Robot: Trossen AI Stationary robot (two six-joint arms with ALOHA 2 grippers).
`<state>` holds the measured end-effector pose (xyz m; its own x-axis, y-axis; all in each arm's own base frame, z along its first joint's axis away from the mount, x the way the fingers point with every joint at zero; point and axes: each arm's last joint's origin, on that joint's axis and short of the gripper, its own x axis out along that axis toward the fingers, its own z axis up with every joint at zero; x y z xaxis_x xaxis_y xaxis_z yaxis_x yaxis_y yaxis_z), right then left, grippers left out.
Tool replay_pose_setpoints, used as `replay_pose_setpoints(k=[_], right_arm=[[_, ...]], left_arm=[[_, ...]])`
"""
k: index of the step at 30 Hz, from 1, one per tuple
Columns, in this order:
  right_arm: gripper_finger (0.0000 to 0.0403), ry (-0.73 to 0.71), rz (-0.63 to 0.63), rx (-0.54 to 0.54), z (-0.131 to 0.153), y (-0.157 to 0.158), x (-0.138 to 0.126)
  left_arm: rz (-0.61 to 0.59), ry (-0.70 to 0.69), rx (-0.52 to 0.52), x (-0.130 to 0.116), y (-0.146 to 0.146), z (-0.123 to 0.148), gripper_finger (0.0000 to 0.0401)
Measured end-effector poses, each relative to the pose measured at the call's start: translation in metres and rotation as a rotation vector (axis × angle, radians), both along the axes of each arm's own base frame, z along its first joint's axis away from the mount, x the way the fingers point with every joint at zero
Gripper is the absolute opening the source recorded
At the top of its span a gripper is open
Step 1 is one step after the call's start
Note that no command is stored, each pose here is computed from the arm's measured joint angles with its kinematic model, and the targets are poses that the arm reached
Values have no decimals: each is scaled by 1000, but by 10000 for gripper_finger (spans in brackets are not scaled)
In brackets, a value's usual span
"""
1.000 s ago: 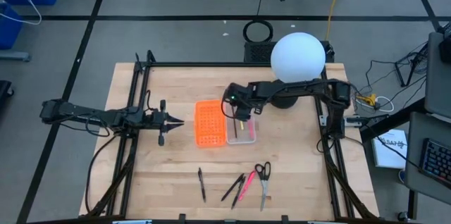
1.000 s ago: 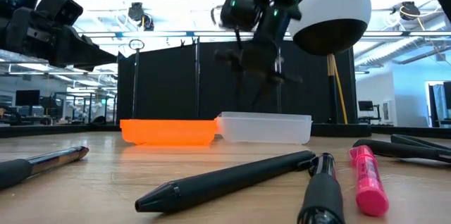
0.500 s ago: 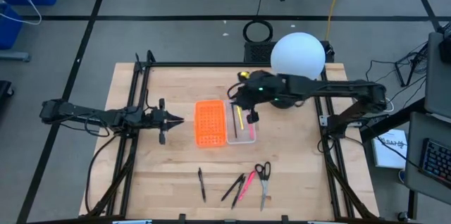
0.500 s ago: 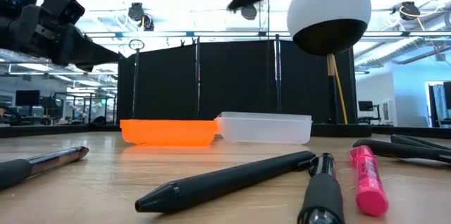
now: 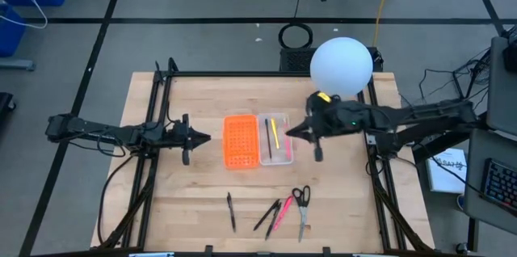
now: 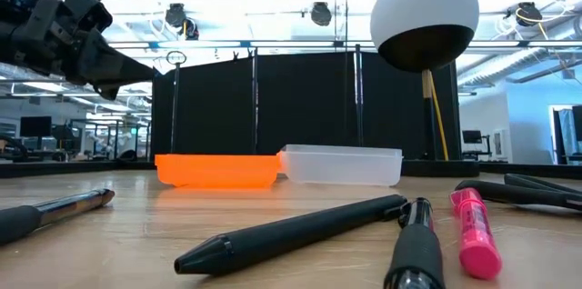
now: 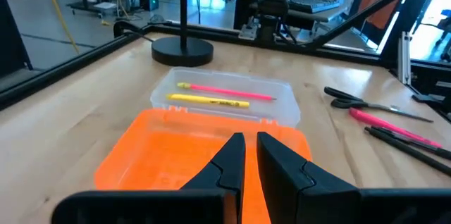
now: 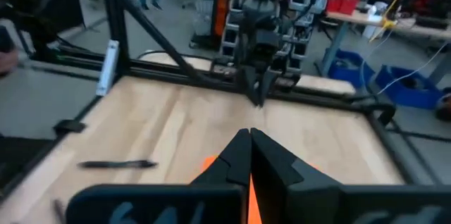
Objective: Pick & place school supplies into a supply box
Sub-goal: Put the pink pen into the orange supply box
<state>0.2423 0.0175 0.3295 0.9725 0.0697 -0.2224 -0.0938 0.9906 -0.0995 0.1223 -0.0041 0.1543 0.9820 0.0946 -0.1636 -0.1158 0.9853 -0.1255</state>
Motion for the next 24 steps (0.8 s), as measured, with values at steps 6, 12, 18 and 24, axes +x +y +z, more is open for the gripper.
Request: replay_pose_setpoints(k=[6,12,18,24], right_arm=[[1,-76,-46,35,-43,-1,-32],[1,-129,-78,33,-82,-5,-60],[0,-206,-119,131,-86,-13,-86],[0,-249,-71,202,-108,-12,-101]], left_arm=[[-5,-10,1,0,0,1,47],[90,-10,63,0,3,2,47],[112,-25,83,0,3,3,47],[121,-39,84,0,4,5,47]])
